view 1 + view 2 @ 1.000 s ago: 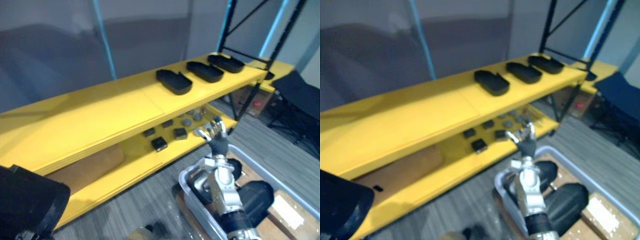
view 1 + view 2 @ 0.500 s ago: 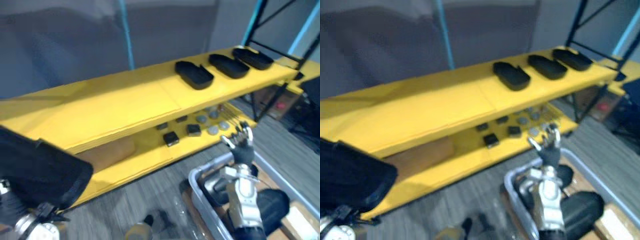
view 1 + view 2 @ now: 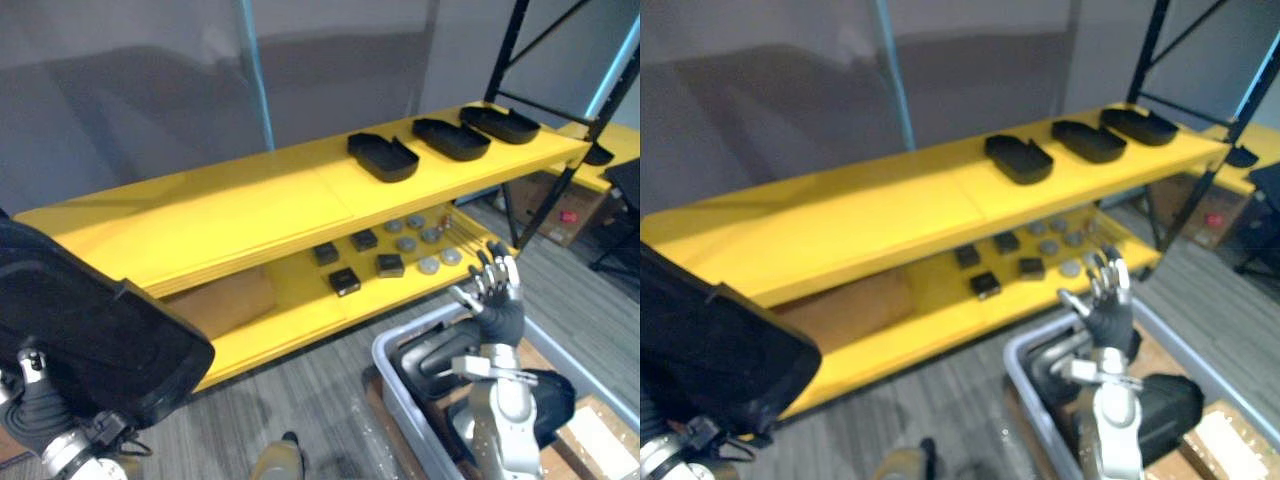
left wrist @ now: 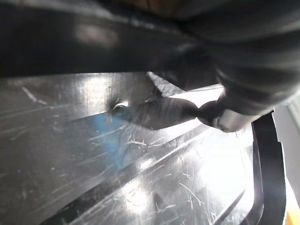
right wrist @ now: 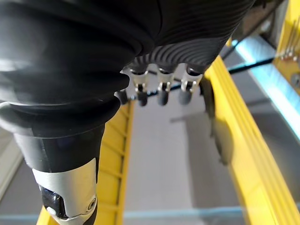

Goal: Walk over and take plastic housings, then place them on the shelf

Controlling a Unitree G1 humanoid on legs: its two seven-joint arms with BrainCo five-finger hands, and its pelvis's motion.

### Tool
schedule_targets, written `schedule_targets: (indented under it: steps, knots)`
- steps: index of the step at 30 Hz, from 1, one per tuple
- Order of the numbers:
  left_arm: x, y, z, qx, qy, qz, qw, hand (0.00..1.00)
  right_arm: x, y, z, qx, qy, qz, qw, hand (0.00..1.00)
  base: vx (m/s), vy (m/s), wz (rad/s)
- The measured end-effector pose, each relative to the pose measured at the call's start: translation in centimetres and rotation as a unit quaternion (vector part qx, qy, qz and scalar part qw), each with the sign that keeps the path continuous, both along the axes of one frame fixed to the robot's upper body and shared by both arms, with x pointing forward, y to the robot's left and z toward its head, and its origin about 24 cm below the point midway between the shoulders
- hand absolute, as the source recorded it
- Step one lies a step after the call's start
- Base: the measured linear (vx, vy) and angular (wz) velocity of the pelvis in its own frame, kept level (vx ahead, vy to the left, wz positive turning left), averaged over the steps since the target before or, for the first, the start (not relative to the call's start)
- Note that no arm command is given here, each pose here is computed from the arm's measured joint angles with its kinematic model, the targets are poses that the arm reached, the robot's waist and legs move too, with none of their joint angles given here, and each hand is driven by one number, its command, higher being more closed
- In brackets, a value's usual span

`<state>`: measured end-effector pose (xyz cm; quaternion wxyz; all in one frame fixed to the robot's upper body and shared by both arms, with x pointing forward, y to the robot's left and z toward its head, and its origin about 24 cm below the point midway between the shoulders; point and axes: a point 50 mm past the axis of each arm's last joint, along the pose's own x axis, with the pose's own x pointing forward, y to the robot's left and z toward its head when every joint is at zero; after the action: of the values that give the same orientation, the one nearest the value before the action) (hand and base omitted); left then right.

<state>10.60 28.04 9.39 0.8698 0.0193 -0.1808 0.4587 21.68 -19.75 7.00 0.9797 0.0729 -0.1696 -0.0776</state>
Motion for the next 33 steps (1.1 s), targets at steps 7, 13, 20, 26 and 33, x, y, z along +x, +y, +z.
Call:
schedule_targets:
  steps: [7,13,20,26,33]
  knots:
    - [0.7,-0.3,3.2,0.072,-0.053,-0.032,0.996,1.00,0.2,-0.6,0.4,0.000,-0.011,-0.018,1.000,0.00,0.22,0.100,0.30]
    - [2.3,-0.5,4.3,0.086,-0.082,-0.057,0.991,1.00,1.1,-0.8,0.9,-0.001,-0.021,-0.033,0.999,0.00,0.14,0.176,0.38]
    - [4.5,-1.7,3.7,0.049,-0.090,-0.096,0.990,1.00,-0.1,-2.1,3.4,-0.037,-0.077,-0.082,0.993,0.00,-0.11,-0.042,0.54]
    - [4.5,-2.9,2.0,0.004,-0.077,-0.102,0.992,1.00,-1.1,-3.0,4.2,-0.053,-0.097,-0.106,0.988,0.00,0.12,-0.134,0.03]
    - [4.5,-3.0,2.0,0.001,-0.076,-0.099,0.992,1.00,-1.9,-2.7,5.8,-0.053,-0.148,-0.104,0.982,0.00,0.04,0.019,-0.05]
